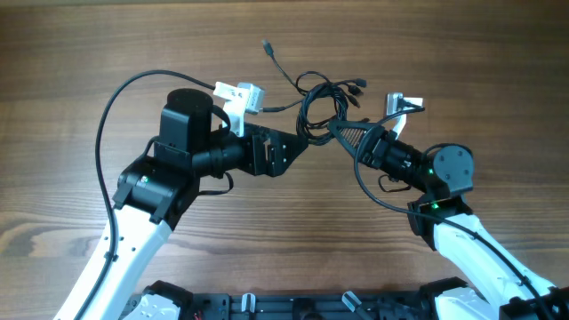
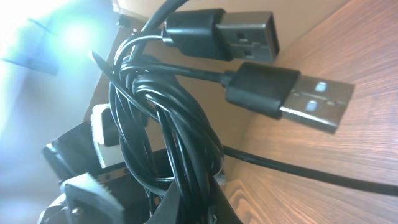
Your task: Untangle cables
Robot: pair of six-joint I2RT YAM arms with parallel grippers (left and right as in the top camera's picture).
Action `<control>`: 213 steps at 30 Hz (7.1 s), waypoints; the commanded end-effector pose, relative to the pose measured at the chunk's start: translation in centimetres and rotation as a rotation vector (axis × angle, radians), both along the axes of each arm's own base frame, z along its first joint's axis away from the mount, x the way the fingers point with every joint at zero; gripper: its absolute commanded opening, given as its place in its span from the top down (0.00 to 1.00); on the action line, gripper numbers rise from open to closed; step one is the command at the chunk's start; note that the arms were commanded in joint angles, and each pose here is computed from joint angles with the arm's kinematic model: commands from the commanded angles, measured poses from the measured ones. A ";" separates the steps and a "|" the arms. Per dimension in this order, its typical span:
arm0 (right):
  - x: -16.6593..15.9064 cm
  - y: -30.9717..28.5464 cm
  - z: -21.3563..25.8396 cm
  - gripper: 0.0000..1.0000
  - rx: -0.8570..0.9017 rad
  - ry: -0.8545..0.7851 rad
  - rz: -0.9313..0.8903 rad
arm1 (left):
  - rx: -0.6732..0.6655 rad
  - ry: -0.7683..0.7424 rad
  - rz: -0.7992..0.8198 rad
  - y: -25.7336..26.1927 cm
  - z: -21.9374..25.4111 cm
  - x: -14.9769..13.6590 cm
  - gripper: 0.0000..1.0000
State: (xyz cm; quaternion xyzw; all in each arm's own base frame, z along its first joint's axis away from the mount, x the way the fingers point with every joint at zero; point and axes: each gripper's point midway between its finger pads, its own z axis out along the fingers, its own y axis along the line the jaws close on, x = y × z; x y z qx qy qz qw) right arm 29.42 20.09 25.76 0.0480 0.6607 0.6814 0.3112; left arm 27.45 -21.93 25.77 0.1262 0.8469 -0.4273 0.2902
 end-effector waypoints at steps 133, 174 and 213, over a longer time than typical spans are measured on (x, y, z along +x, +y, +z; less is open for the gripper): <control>-1.0 -3.4 8.7 0.95 0.082 -0.490 -0.135 | -0.419 0.303 0.170 -8.3 5.2 1.5 0.40; -1.2 -3.7 9.1 0.96 0.077 -0.528 -0.145 | -0.433 0.301 0.155 -7.8 5.3 2.1 0.16; 2.1 -2.7 -0.2 0.13 -0.116 -0.148 -0.111 | 0.248 -0.370 0.375 -0.7 1.2 7.6 0.96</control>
